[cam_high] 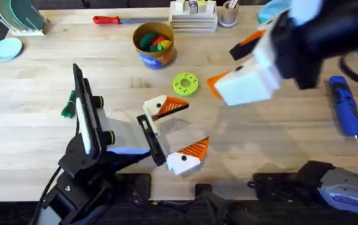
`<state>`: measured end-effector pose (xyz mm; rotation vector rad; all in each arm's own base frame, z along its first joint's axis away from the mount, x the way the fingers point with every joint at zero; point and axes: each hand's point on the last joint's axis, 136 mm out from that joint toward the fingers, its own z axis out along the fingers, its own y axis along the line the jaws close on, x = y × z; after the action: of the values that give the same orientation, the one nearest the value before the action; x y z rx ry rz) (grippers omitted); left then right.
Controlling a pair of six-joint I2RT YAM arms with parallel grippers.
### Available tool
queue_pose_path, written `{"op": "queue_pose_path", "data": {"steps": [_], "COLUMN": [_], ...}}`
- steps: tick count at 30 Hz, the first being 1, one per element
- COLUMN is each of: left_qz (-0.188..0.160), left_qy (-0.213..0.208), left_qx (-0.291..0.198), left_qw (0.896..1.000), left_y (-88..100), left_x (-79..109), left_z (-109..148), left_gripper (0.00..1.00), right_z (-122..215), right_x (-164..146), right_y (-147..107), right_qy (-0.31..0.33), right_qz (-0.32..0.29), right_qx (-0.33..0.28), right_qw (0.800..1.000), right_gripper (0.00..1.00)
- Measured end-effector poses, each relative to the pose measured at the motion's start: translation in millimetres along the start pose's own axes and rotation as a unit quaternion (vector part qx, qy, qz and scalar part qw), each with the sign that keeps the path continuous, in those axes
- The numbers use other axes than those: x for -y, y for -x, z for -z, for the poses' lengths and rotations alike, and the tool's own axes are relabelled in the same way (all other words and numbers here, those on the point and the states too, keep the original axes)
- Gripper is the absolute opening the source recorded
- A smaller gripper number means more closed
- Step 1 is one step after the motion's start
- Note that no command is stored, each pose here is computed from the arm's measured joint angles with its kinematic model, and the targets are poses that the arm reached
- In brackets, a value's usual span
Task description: Pick up the gripper from the table and insert it into the empty holder that is missing its gripper. Then pick up a screw, insert it into the mounting hole, and use the screwdriver to tighten it. Finally, clean up the table by picking up the vegetable and placing it into the bucket.
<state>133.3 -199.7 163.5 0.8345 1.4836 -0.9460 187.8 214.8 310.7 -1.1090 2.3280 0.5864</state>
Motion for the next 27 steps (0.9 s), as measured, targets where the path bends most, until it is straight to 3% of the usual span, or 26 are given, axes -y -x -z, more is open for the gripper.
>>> {"op": "queue_pose_path", "data": {"steps": [4,13,18,19,21,25,26,27], "left_qz": [0.000,0.000,-0.004,-0.004,-0.004,-0.004,-0.007,-0.006], "left_qy": [0.000,0.000,-0.001,-0.001,-0.001,-0.001,-0.001,-0.001], "left_qx": [0.000,0.000,0.007,0.007,0.007,0.007,0.007,0.007], "left_qw": [1.000,1.000,1.000,1.000,1.000,1.000,1.000,1.000], "left_y": [0.0,0.0,3.5,3.8,3.8,3.8,3.8,3.8], "left_x": [0.0,0.0,0.4,0.4,0.5,0.5,0.4,0.4], "left_z": [0,0,0,0,0,0,0,0], "left_gripper": [0.993,0.992,0.992,0.950,0.739,0.141,0.036,0.012], "right_z": [14,12,16,17,17,17,17,17], "right_x": [-1,-21,-38,-41,-46,-53,-54,-54], "right_y": [-20,-75,-89,-90,-91,-92,-92,-91], "right_qy": [0.022,0.078,0.113,0.120,0.137,0.159,0.161,0.164], "right_qz": [-0.020,-0.050,-0.045,-0.044,-0.045,-0.048,-0.048,-0.048], "right_qx": [0.028,0.038,0.052,0.054,0.054,0.053,0.054,0.054], "right_qw": [0.999,0.995,0.991,0.990,0.988,0.985,0.984,0.984], "right_gripper": [0.852,0.854,0.854,0.854,0.854,0.854,0.854,0.854]}}
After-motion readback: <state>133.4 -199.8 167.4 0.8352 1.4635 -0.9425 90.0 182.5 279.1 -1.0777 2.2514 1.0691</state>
